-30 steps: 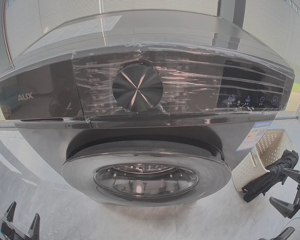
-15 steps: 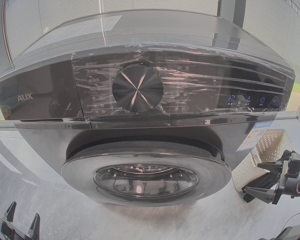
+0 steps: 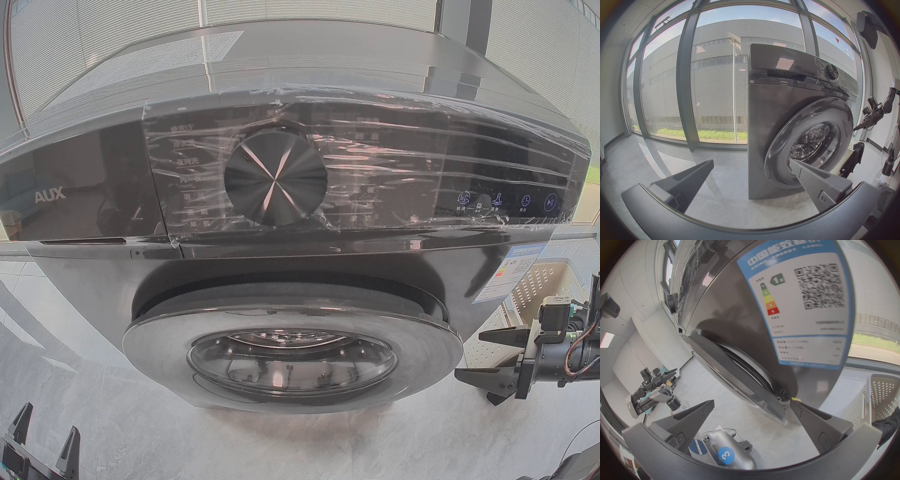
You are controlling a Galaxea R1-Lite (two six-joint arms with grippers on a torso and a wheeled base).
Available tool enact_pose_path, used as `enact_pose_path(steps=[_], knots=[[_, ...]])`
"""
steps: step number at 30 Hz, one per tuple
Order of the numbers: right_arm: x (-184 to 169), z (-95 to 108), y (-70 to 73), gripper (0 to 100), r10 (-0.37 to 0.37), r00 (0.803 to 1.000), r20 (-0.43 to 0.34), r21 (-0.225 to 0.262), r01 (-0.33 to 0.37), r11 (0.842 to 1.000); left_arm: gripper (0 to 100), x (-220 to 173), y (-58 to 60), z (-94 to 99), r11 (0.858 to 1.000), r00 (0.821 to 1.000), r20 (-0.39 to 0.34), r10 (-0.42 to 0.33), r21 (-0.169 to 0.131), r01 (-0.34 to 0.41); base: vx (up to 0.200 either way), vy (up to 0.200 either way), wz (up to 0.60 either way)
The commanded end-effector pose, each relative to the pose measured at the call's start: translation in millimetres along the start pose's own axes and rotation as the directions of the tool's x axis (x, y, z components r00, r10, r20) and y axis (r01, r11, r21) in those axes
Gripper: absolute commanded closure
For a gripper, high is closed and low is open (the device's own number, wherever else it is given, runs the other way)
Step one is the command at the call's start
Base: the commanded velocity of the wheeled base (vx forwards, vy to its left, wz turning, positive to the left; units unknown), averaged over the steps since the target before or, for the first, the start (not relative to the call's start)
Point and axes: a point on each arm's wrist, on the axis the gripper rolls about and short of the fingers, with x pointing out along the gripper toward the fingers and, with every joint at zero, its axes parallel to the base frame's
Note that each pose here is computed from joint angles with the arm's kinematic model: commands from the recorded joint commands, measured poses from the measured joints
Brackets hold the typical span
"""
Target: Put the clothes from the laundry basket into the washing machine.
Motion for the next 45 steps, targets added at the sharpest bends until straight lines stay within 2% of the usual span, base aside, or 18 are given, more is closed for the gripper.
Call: enact_pose_path(steps=[1,12,17,23,29,31,38,45], knots=[[16.6,1.0,0.5,0,0.034,0.999,-0.021,0.007,-0.033,0.999,0,-0.3,0.1,-4.4,1.000,1.000,0.003,0.000,0.000,0.000,0.000,0.000,0.00],[37.4,-2.4,5.7,0,0.024,0.999,-0.039,-0.016,-0.024,1.000,0,-0.3,0.1,-4.4,1.000,1.000,0.003,0.000,-0.001,0.000,0.000,0.000,0.00],[32.4,-10.6,6.8,0,0.023,0.998,-0.056,-0.010,-0.023,1.000,0,-0.3,0.1,-4.4,1.000,1.000,0.003,0.000,0.000,0.000,0.000,0.000,0.00],[10.8,-25.1,15.6,0,0.041,0.998,-0.045,-0.024,-0.042,0.999,0,-0.3,0.1,-4.4,1.000,1.000,0.003,0.000,0.000,0.000,0.000,0.000,0.00],[10.3,-18.1,13.6,0,0.026,1.000,-0.013,-0.030,-0.026,0.999,0,-0.3,0.1,-4.4,1.000,1.000,0.003,0.000,0.004,0.000,0.000,0.000,0.00],[15.1,-8.9,7.5,0,-0.002,1.000,0.002,-0.024,0.002,1.000,0,-0.3,0.1,-4.3,1.000,1.000,0.005,-0.001,0.004,0.001,0.000,0.000,0.00],[35.7,-8.8,1.2,0,0.002,0.998,-0.057,-0.013,-0.003,1.000,0,-0.3,0.1,-4.4,1.000,1.000,0.003,-0.001,0.002,0.001,-0.029,0.000,0.00],[38.7,-8.2,3.3,0,0.017,0.998,-0.062,-0.017,-0.018,1.000,0,-0.3,0.1,-4.4,1.000,1.000,0.003,-0.003,0.002,0.003,-0.143,0.000,0.00]])
